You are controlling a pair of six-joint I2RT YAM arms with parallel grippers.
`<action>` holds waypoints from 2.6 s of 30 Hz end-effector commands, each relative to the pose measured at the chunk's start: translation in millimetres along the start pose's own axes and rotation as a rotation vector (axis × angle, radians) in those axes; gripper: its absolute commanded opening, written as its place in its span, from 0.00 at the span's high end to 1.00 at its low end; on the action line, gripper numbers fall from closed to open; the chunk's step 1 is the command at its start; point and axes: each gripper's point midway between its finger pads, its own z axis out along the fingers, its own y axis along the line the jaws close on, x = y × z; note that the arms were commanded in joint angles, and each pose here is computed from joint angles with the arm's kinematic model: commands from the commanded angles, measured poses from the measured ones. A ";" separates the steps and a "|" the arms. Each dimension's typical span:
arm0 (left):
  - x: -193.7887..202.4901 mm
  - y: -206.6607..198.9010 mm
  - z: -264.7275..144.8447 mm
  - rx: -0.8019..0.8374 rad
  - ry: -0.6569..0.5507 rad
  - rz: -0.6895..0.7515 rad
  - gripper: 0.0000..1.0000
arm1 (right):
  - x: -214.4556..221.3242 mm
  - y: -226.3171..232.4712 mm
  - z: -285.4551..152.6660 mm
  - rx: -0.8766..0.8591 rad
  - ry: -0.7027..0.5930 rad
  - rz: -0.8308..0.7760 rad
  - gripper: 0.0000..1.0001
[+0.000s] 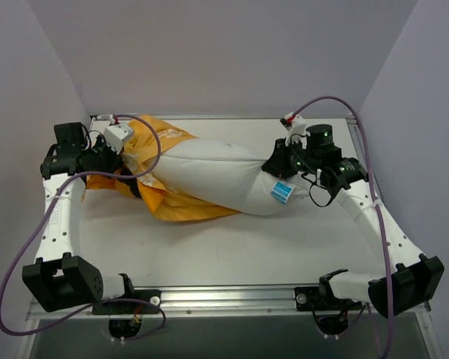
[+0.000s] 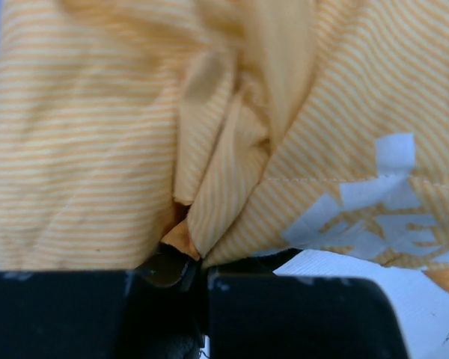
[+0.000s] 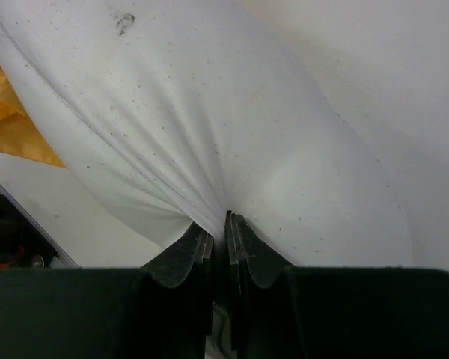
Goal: Remove the pillowcase from the pillow
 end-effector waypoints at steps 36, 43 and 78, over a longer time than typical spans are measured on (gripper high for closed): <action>-65.1 34.2 -35.7 -0.290 -0.158 -0.148 0.98 | -71.2 77.3 8.5 -0.003 0.047 -0.419 0.00; -72.1 32.5 -32.3 -0.282 -0.163 -0.156 0.98 | -81.0 122.8 38.8 -0.048 0.077 -0.480 0.00; -71.6 41.4 -41.2 -0.334 -0.139 -0.133 0.98 | 96.9 -13.9 149.4 0.339 0.560 -0.440 1.00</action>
